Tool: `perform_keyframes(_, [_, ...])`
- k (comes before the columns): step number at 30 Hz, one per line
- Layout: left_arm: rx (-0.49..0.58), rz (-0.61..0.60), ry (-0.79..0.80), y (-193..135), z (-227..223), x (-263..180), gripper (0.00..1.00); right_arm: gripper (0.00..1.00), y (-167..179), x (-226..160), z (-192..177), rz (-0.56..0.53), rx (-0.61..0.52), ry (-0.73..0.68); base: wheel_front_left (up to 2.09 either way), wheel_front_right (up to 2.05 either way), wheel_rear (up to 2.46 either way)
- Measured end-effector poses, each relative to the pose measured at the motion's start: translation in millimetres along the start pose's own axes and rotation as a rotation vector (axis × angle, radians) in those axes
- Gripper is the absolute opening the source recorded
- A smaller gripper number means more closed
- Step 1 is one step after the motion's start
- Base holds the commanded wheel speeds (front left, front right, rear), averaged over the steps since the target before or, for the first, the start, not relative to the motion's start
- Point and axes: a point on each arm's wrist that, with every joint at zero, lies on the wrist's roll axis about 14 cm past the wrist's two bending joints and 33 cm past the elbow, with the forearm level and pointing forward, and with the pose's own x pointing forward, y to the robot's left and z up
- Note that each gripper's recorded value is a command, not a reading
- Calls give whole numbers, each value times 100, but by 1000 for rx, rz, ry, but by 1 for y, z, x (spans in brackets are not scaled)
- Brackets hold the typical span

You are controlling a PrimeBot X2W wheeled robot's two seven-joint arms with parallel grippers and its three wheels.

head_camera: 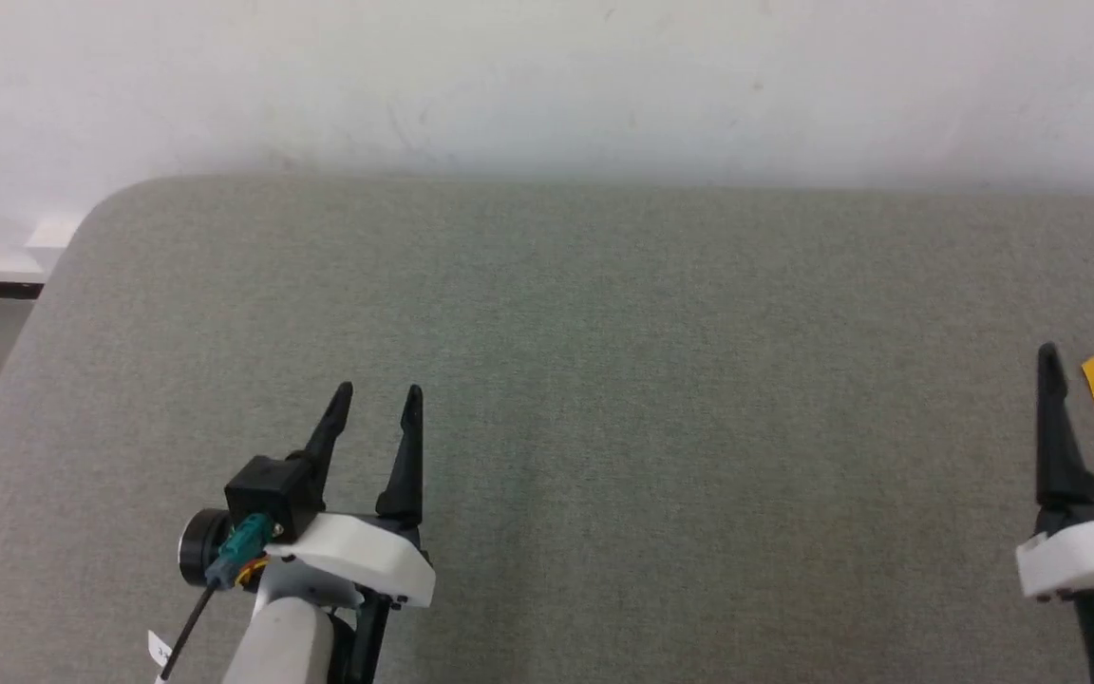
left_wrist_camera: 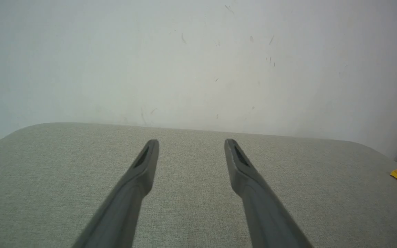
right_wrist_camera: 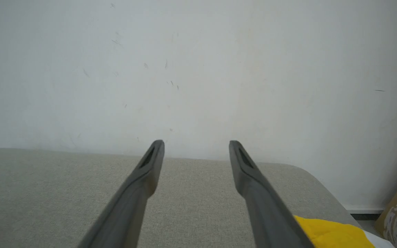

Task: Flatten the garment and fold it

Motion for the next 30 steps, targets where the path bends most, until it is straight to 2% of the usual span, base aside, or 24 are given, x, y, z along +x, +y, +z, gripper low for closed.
perform_keyframes(10, [-10, 17, -12, 3, 5, -9, 100, 100, 38, -21, -26, 74, 66, 67, 0, 0, 0])
perform_keyframes(29, [-28, 45, 6, 5, -1, -22, 100, 100, 52, -29, -44, 105, 99, 109, 0, 0, 0])
perform_keyframes(30, [-28, 45, 6, 5, -1, -22, 0, 0, 53, -29, -44, 105, 102, 109, 0, 0, 0])
